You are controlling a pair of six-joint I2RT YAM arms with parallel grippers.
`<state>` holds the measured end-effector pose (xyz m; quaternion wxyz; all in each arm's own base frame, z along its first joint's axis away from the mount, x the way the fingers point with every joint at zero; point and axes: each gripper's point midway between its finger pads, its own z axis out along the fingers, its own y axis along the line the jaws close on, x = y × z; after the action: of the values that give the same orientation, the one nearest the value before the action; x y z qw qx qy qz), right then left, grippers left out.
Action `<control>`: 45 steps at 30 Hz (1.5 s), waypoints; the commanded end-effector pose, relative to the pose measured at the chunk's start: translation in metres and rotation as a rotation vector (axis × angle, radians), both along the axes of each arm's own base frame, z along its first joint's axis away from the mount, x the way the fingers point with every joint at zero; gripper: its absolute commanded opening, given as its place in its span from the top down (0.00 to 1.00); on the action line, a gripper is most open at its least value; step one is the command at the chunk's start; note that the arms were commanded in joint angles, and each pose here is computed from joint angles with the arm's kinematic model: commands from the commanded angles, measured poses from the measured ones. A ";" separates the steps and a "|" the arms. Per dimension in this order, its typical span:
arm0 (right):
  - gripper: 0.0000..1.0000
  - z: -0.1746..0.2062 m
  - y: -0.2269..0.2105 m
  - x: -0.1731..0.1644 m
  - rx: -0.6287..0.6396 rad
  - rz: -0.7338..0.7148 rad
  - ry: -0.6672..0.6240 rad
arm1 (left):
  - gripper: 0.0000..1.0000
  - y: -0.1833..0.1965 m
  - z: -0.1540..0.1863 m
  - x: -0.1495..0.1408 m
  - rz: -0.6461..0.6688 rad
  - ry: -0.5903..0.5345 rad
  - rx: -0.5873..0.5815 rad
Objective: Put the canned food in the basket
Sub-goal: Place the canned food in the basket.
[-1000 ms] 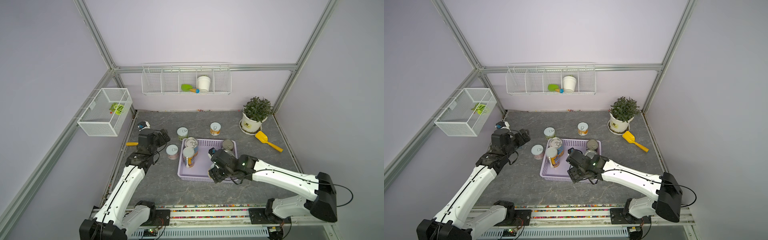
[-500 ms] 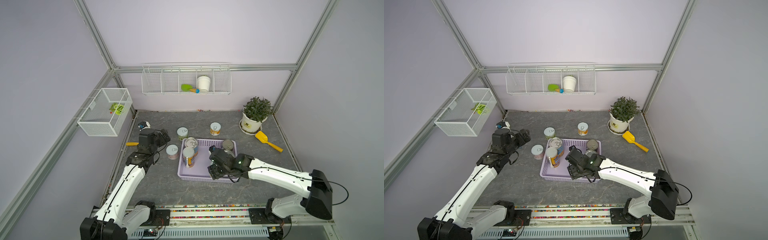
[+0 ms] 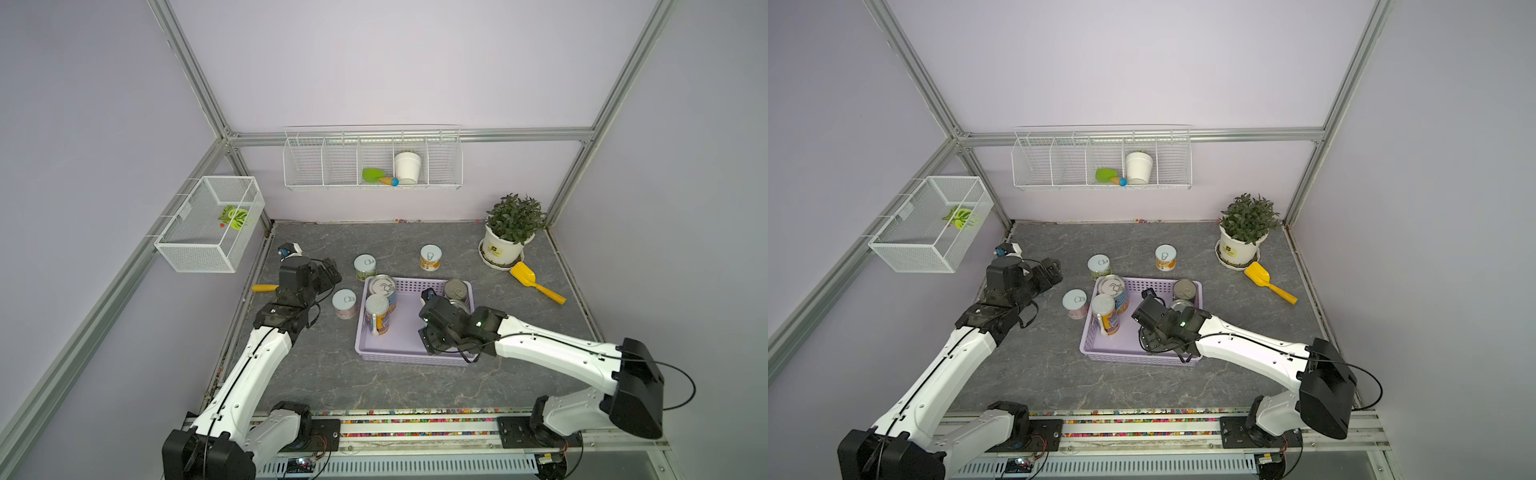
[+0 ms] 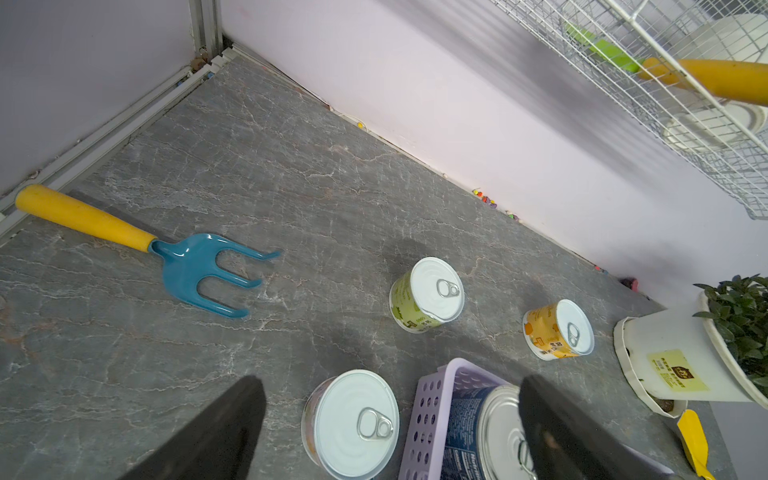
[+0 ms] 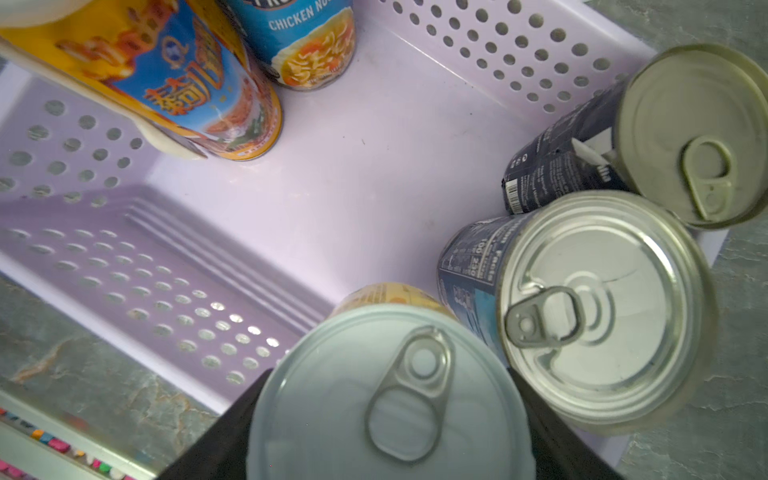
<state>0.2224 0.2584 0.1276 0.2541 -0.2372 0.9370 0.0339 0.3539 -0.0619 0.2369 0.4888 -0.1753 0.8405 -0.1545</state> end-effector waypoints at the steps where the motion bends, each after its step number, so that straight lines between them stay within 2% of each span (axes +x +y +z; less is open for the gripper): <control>1: 0.77 -0.002 0.003 0.009 -0.027 -0.010 -0.017 | 0.00 0.001 0.001 0.001 0.002 -0.008 -0.006; 6: 0.77 -0.031 -0.016 -0.008 -0.089 -0.033 0.066 | 0.00 0.001 0.000 0.002 0.001 -0.006 -0.007; 21: 0.77 -0.075 -0.069 -0.036 -0.252 -0.117 0.160 | 0.01 0.000 -0.004 0.004 0.000 0.007 -0.008; 29: 0.77 -0.098 -0.085 -0.040 -0.301 -0.173 0.212 | 0.01 0.000 -0.006 0.005 0.000 0.013 -0.007; 34: 0.72 -0.098 -0.099 -0.039 -0.342 -0.212 0.205 | 0.00 0.001 -0.007 0.005 0.001 0.015 -0.006; 37: 0.62 -0.089 -0.108 -0.037 -0.374 -0.230 0.176 | 0.01 0.001 -0.007 0.005 0.002 0.016 -0.006; 39: 0.45 -0.082 -0.114 -0.035 -0.390 -0.246 0.149 | 0.00 0.001 -0.008 0.006 0.002 0.017 -0.006; 45: 0.10 -0.072 -0.122 -0.032 -0.430 -0.271 0.116 | 0.00 -0.001 -0.009 0.006 -0.007 0.022 -0.009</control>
<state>0.2146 0.1971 0.0637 0.2036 -0.1164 0.9705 -0.0550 0.3581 -0.0623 0.2288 0.4798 -0.1761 0.8459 -0.1525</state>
